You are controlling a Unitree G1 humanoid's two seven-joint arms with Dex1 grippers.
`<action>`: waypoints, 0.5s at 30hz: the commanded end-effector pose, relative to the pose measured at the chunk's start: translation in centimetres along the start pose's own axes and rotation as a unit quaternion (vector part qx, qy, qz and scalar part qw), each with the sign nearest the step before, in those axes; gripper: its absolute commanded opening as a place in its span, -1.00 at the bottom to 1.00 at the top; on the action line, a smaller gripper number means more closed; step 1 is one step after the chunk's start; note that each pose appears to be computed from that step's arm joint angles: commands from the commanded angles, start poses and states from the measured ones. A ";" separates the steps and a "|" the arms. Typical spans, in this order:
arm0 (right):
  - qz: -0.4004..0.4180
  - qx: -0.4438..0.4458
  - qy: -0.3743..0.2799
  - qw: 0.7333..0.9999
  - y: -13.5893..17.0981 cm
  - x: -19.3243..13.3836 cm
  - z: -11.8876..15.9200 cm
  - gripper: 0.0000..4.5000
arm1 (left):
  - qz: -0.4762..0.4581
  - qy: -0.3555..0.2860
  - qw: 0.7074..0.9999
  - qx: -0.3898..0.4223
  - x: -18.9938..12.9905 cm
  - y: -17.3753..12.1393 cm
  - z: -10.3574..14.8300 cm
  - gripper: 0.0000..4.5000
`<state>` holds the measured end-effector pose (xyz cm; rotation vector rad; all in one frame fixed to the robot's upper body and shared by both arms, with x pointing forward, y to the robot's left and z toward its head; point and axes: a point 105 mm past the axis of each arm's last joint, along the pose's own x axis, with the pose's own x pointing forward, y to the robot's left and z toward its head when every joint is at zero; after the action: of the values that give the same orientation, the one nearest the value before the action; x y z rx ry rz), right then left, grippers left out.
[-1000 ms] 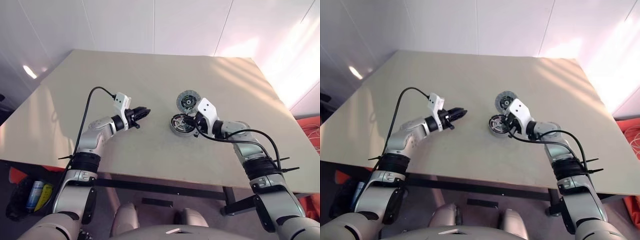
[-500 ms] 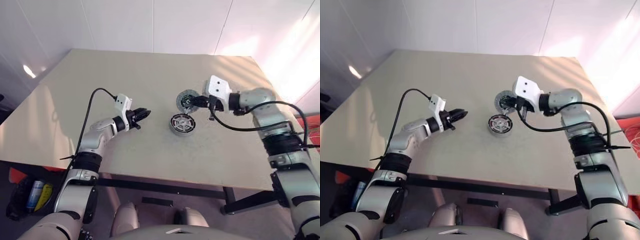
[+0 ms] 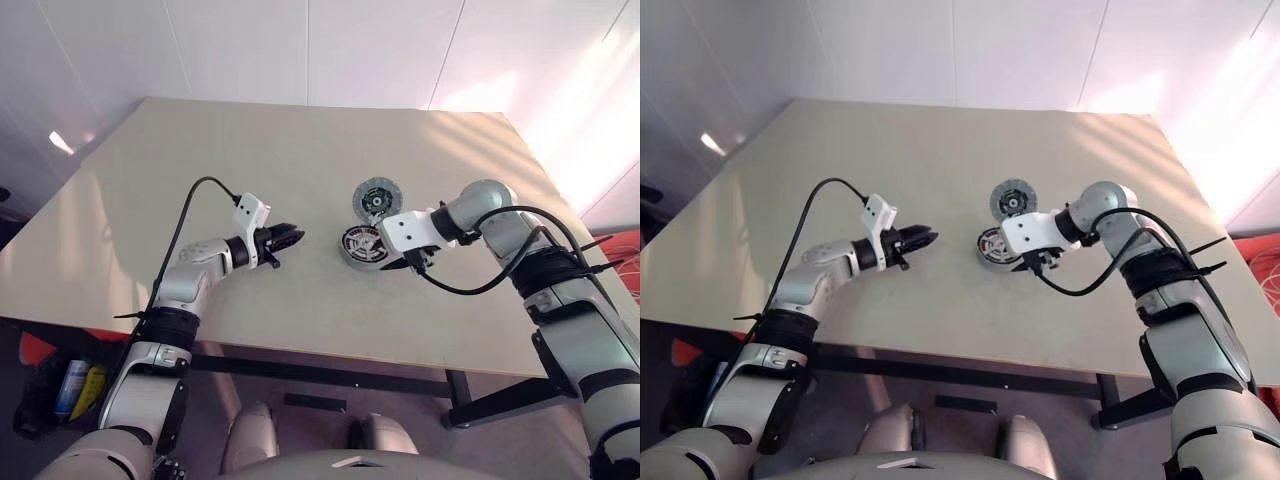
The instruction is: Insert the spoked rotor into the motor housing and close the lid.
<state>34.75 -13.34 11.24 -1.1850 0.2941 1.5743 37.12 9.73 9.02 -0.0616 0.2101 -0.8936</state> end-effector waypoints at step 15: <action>-0.018 -0.012 0.051 0.998 -1.9 -0.2 -1.9 -0.10 | 0.008 -0.017 1.000 0.021 -0.3 -0.2 0.9 -0.41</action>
<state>36.85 -13.76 10.15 -1.2574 0.3379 1.5245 36.79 9.85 8.73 -0.0577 0.2081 -0.8748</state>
